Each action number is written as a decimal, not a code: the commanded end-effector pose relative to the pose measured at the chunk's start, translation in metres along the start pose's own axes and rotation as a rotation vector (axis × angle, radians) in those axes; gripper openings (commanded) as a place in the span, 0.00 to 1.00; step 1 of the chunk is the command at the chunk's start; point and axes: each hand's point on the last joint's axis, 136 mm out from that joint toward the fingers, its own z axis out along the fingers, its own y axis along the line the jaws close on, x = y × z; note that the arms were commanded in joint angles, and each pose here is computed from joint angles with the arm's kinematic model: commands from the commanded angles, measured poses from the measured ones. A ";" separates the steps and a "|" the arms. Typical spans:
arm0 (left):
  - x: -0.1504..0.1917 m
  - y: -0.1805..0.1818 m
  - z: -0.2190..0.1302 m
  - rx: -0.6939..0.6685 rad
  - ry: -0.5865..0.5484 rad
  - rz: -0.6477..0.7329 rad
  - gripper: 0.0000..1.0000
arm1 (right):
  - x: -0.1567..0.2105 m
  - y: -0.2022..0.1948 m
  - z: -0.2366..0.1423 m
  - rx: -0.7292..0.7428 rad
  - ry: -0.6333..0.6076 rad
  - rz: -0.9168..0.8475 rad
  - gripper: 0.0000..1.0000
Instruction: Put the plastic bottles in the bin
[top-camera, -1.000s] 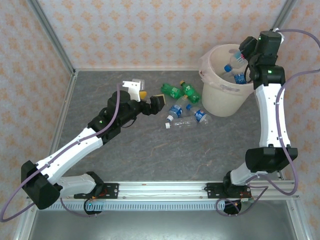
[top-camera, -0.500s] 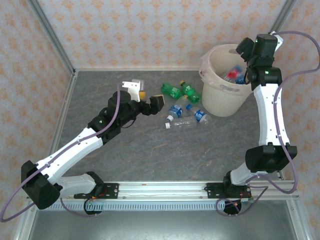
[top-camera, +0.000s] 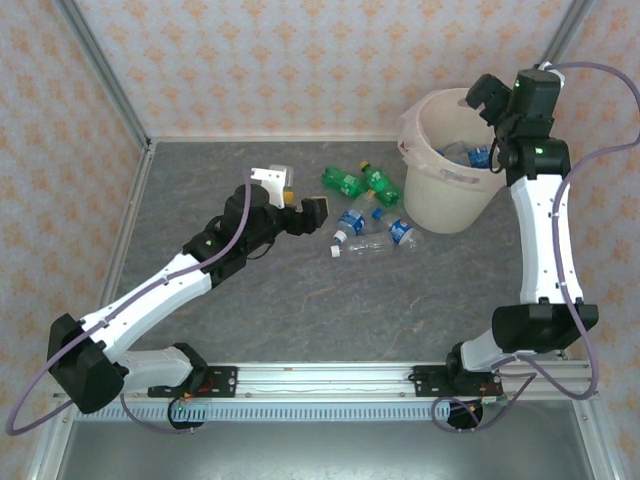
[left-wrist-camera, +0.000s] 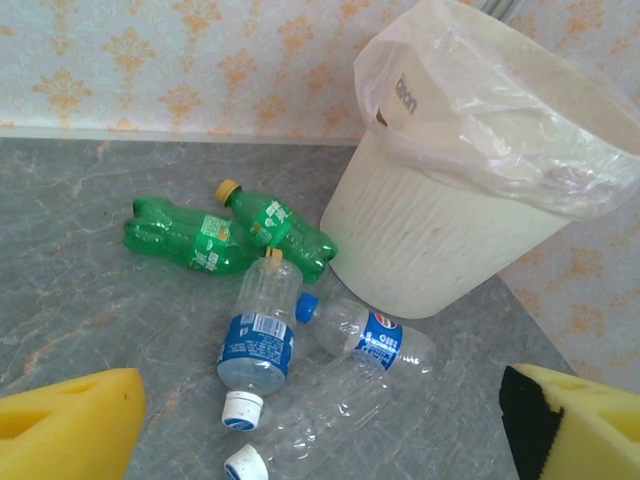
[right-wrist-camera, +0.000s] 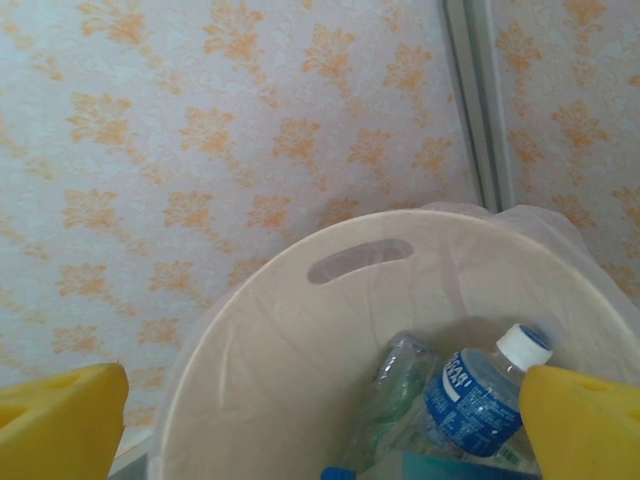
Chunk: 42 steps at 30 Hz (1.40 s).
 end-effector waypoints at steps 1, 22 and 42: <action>0.022 0.003 0.008 -0.005 0.064 0.013 0.87 | 0.005 0.025 -0.025 -0.094 0.023 -0.029 1.00; 0.147 0.023 0.054 -0.013 0.351 0.166 0.61 | 0.125 0.097 -0.075 -0.340 0.278 -0.136 1.00; 0.183 0.021 0.128 0.021 0.444 0.294 0.63 | 0.122 0.098 -0.081 -0.336 0.283 -0.132 1.00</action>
